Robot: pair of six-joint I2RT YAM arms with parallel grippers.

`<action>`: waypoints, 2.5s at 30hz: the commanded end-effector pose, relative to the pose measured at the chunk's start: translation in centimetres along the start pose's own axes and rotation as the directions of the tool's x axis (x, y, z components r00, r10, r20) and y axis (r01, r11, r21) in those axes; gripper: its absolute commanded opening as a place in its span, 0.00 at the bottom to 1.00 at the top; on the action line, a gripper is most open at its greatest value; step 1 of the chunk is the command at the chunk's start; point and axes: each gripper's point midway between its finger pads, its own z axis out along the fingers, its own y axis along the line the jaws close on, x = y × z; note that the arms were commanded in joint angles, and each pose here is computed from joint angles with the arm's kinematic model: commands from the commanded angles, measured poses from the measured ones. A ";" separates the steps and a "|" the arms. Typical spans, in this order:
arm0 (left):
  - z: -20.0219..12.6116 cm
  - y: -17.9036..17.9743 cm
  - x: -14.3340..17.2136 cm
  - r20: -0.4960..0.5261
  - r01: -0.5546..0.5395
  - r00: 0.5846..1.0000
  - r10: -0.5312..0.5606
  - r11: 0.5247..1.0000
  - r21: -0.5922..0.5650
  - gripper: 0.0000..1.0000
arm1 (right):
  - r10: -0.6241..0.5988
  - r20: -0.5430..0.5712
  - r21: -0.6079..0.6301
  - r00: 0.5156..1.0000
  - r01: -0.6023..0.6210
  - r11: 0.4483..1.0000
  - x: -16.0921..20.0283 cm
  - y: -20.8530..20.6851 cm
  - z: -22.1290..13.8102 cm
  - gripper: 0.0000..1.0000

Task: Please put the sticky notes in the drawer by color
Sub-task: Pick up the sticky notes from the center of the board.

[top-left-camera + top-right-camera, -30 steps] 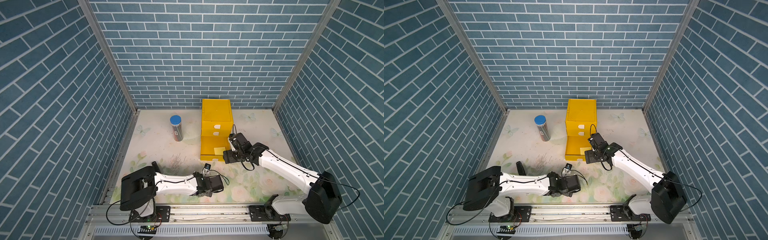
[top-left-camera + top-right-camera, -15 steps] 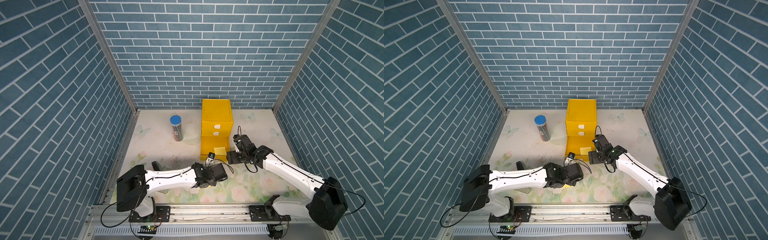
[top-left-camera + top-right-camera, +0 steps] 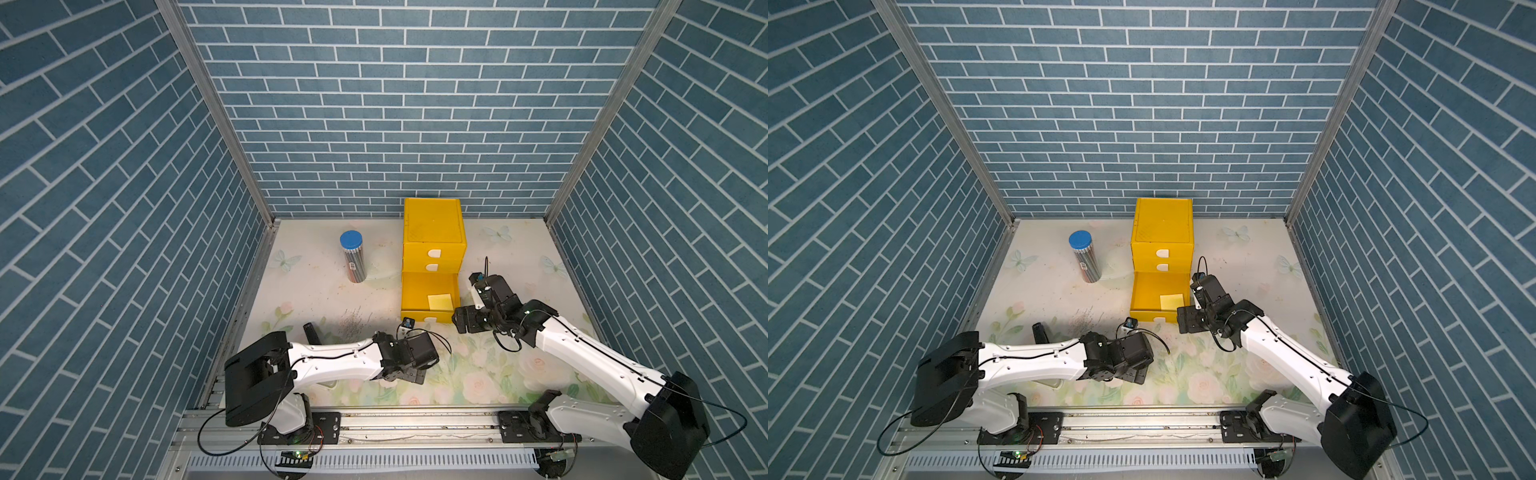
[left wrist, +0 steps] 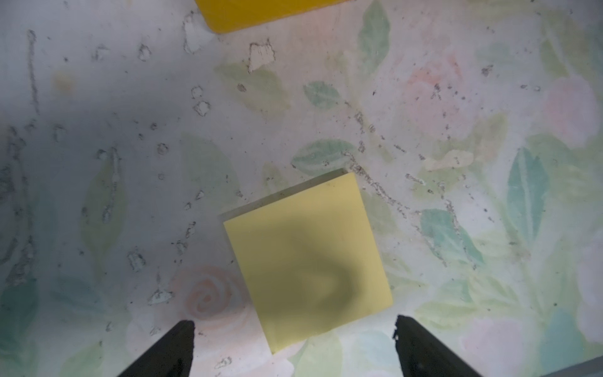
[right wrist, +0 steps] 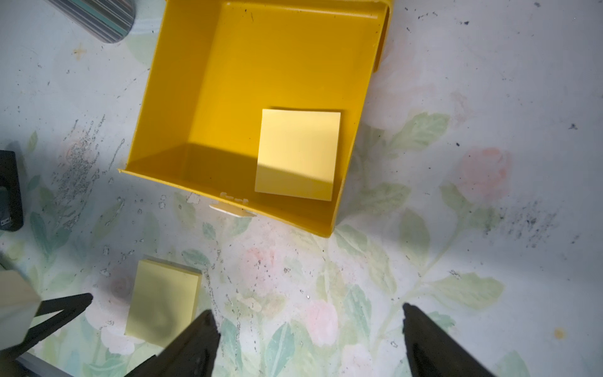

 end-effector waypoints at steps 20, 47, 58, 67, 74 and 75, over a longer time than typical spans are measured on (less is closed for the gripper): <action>2.8 0.5 1.2 -0.207 0.082 0.972 -0.109 0.987 -0.139 1.00 | -0.023 0.004 -0.044 1.000 0.023 0.999 2.7 -0.9 1.1 0.90; 4.3 1.9 2.3 -0.234 0.047 0.968 -0.087 0.984 -0.171 0.82 | -0.013 0.038 -0.040 0.999 0.014 0.999 2.3 -1.4 0.5 0.89; -0.2 1.3 -2.5 -0.093 0.055 0.993 -0.070 0.986 -0.160 0.81 | -0.011 0.046 -0.028 0.999 0.012 1.000 2.2 -1.6 0.1 0.89; -4.6 0.8 -8.4 0.047 0.057 0.998 -0.051 0.990 -0.125 0.81 | 0.012 0.049 0.010 0.999 -0.013 1.000 2.9 -2.6 0.3 0.89; -5.2 0.6 -14.9 0.116 0.043 0.993 -0.030 0.993 -0.112 0.81 | 0.040 0.066 -0.008 0.997 -0.039 0.999 3.5 -2.7 0.0 0.88; -5.1 0.4 -15.8 0.125 0.039 0.992 -0.027 0.994 -0.098 0.81 | 0.045 0.076 -0.007 0.996 -0.045 0.999 3.4 -2.7 -0.3 0.88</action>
